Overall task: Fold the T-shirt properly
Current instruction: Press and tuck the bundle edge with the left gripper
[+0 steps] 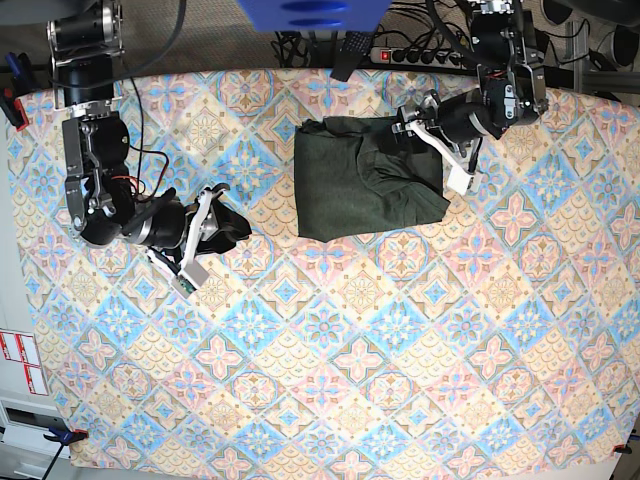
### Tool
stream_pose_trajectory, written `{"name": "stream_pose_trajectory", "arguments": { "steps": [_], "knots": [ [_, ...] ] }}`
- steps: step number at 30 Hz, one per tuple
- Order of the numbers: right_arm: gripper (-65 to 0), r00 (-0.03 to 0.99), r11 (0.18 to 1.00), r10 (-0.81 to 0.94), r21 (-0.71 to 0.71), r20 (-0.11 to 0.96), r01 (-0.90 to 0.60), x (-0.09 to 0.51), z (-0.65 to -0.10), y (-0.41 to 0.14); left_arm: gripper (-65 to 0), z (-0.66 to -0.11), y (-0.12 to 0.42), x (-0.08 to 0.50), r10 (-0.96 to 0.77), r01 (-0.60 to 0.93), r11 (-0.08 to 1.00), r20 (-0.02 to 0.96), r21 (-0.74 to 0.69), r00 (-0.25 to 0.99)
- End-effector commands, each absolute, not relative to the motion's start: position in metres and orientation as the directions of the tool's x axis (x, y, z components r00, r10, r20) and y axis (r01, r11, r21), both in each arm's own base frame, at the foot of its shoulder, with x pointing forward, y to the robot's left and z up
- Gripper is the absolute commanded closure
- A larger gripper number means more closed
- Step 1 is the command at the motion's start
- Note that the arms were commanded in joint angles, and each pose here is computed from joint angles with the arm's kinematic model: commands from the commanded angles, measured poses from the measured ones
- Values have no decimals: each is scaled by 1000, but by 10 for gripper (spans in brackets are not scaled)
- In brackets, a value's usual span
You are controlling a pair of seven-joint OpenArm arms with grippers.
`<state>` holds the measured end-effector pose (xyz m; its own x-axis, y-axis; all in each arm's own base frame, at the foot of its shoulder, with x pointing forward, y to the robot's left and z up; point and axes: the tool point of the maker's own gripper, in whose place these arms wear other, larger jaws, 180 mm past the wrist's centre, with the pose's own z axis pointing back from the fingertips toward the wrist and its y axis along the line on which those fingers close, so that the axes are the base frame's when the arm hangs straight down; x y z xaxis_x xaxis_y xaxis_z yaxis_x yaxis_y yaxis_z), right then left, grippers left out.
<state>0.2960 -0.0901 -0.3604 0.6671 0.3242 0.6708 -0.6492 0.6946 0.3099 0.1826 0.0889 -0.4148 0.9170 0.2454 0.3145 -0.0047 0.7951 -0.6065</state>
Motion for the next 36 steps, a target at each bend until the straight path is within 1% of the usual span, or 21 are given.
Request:
{"name": "stream_pose_trajectory", "arguments": {
  "steps": [1,7,12,18,23,31,36],
  "knots": [
    [-200,633,689,310,291,709,-663,306,-345,-91,-331,-416,86,186,271,-14,778,316,-628,909],
    [-200,633,687,312,292,709,-665,305,-346,-90,-331,-416,71,190,290,-21,749,299,-663,909],
    [-200,633,689,310,291,709,-663,306,-345,-91,-331,-395,49,188,284,34,688,312,-725,906],
    [-200,633,689,310,291,709,-663,306,-345,-91,-331,-381,40,186,283,65,670,336,-740,898],
    [-200,633,689,309,292,710,-664,306,-345,-91,-331,-376,35,199,309,69,659,354,-749,883],
    [-200,633,689,309,292,710,-664,306,-345,-91,-331,-391,25,216,338,27,630,305,-776,891],
    [-200,633,689,309,292,710,-664,306,-345,-91,-331,-404,28,223,389,-44,621,259,-783,884]
  ]
}}
